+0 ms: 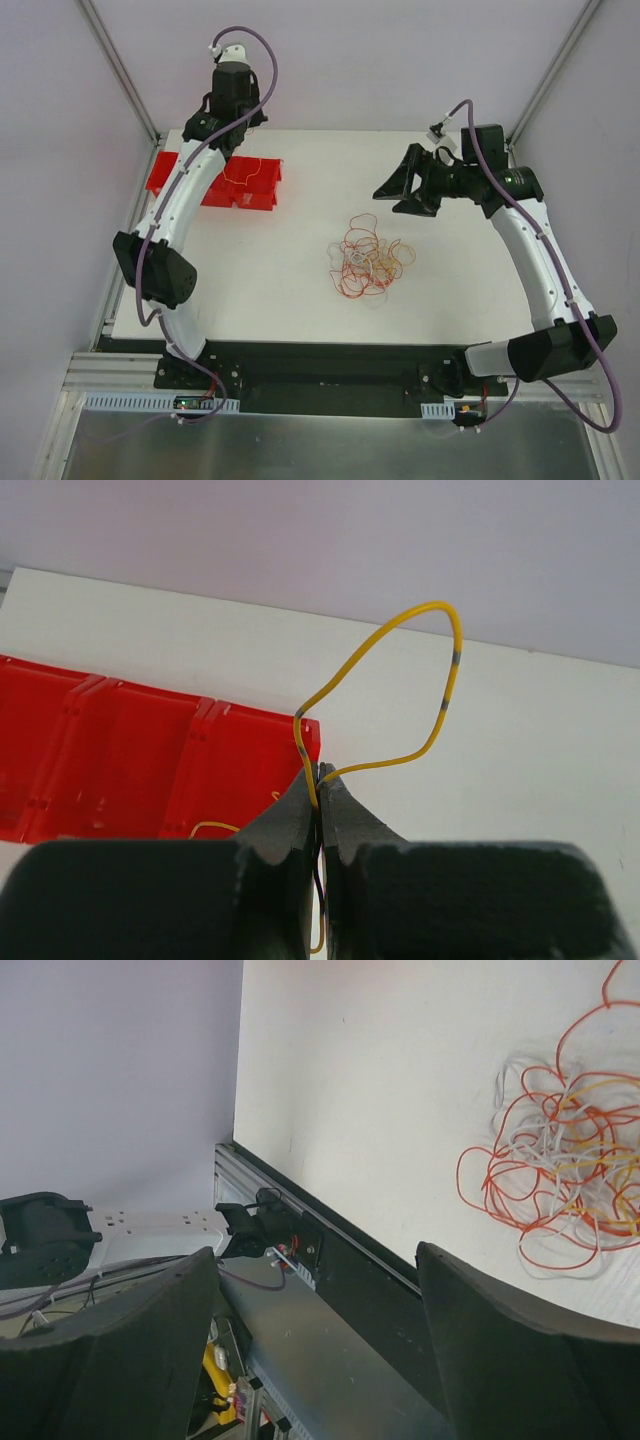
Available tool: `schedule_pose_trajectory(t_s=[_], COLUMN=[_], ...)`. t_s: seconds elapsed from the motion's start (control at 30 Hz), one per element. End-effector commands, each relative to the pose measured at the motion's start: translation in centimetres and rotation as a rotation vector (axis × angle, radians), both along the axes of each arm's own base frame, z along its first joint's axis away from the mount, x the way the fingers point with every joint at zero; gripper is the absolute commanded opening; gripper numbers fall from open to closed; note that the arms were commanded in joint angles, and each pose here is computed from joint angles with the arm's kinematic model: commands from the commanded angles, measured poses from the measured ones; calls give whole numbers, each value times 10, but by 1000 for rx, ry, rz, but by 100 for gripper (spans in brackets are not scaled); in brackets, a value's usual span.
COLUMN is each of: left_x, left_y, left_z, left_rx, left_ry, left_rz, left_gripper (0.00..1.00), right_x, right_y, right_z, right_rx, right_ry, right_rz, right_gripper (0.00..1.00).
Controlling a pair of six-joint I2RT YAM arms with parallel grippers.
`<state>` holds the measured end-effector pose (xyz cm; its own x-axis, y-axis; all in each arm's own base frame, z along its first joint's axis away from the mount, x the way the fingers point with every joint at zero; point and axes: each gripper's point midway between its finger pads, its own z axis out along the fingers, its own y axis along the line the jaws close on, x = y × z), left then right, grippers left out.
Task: Untangle the cables
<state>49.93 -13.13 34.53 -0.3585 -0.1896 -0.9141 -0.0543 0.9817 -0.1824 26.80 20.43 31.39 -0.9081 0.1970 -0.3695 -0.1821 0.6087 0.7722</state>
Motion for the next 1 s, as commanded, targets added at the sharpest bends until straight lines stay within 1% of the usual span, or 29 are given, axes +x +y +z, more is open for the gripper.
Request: schedule_pose_trajectory(t_s=[0.0,0.1,0.2,0.43,0.5,0.57,0.67,0.77,0.87,0.97], left_x=[38,58,68,69,68,68,65,63,62,55], left_y=[19,27,25,1,-6,-11,-9,-7,-4,12], left_z=[-8,-34,-63,-160,-177,-189,-209,-227,-235,-238], left_rx=[-19,-90,-154,-234,-258,-276,-319,-345,-374,-400], left_ry=[-3,45,106,308,346,375,422,463,499,516], left_rz=[25,39,37,-22,-48,-63,-10,5,-11,60], left_gripper=[0,0,0,0,0,0,0,0,0,0], right_x=[11,16,18,27,27,28,27,27,27,26], right_y=[-3,-9,-14,-21,-21,-22,-21,-22,-21,-21], right_z=[22,14,9,4,3,2,1,1,0,1], right_rx=[-3,-11,-12,-12,-13,-14,-13,-13,-9,-6], right_ry=[-90,-60,-40,-18,-14,-10,-6,-6,4,3], right_rz=[27,3,-14,-43,-44,-46,-45,-47,-46,-45], right_gripper=[82,82,82,82,82,82,82,82,81,81])
